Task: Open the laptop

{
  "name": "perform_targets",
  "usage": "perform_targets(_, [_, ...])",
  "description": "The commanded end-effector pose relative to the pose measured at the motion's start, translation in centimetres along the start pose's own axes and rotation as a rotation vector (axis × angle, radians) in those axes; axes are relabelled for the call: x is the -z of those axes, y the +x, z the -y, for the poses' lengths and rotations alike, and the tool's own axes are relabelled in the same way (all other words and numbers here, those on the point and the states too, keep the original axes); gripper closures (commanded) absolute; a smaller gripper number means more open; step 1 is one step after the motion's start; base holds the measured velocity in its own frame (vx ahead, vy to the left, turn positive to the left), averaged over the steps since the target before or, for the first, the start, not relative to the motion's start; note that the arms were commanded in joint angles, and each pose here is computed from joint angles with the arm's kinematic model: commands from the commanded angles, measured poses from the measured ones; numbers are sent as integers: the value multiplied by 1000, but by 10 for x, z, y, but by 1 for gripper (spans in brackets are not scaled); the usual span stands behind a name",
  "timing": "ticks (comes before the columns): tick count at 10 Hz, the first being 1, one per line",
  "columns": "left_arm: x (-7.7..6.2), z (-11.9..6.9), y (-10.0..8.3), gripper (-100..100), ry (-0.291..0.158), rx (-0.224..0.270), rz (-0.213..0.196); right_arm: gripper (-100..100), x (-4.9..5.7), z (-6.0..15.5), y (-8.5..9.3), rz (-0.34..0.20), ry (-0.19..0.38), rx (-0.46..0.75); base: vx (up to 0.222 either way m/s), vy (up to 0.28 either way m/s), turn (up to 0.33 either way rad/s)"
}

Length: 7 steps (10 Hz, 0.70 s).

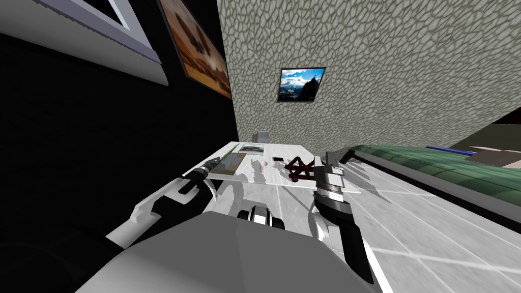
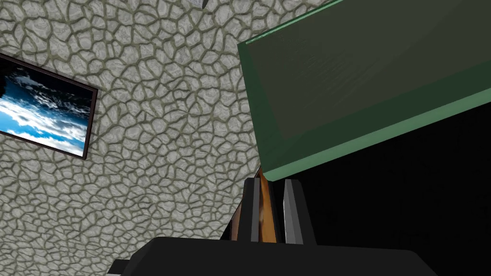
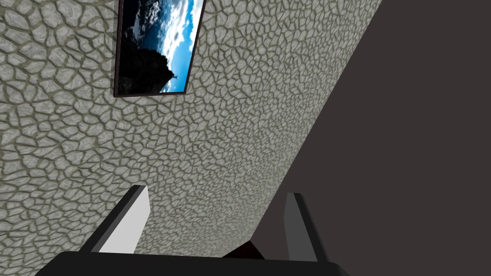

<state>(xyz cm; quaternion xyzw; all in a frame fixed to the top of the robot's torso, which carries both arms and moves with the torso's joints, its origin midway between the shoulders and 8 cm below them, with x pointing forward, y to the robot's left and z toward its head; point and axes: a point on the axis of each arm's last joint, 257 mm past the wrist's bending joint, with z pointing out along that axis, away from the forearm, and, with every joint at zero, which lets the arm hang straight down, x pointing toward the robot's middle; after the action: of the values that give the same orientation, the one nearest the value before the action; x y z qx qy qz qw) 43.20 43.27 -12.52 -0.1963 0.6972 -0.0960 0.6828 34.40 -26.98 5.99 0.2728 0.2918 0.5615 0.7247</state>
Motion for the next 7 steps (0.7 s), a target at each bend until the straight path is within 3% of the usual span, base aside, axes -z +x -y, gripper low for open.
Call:
perform_targets(1, [-7,-13,5,100,-17,-64,0,0,0,0,0,0,0,0,-26,-76,-28])
perform_targets(2, [-10,-20,9,100,-23,-105,0,0,0,0,0,0,0,0,-18,-64,-36])
perform_targets(3, [-8,-14,8,100,-15,-82,1,0,0,0,0,0,0,0,-12,-35,-12])
perform_targets(4, [-7,-33,12,-100,-55,-140,-9,0,0,0,0,0,0,0,8,-62,40])
perform_targets(7, [-3,-72,19,-100,-136,-246,-33,0,0,0,0,0,0,0,42,-112,54])
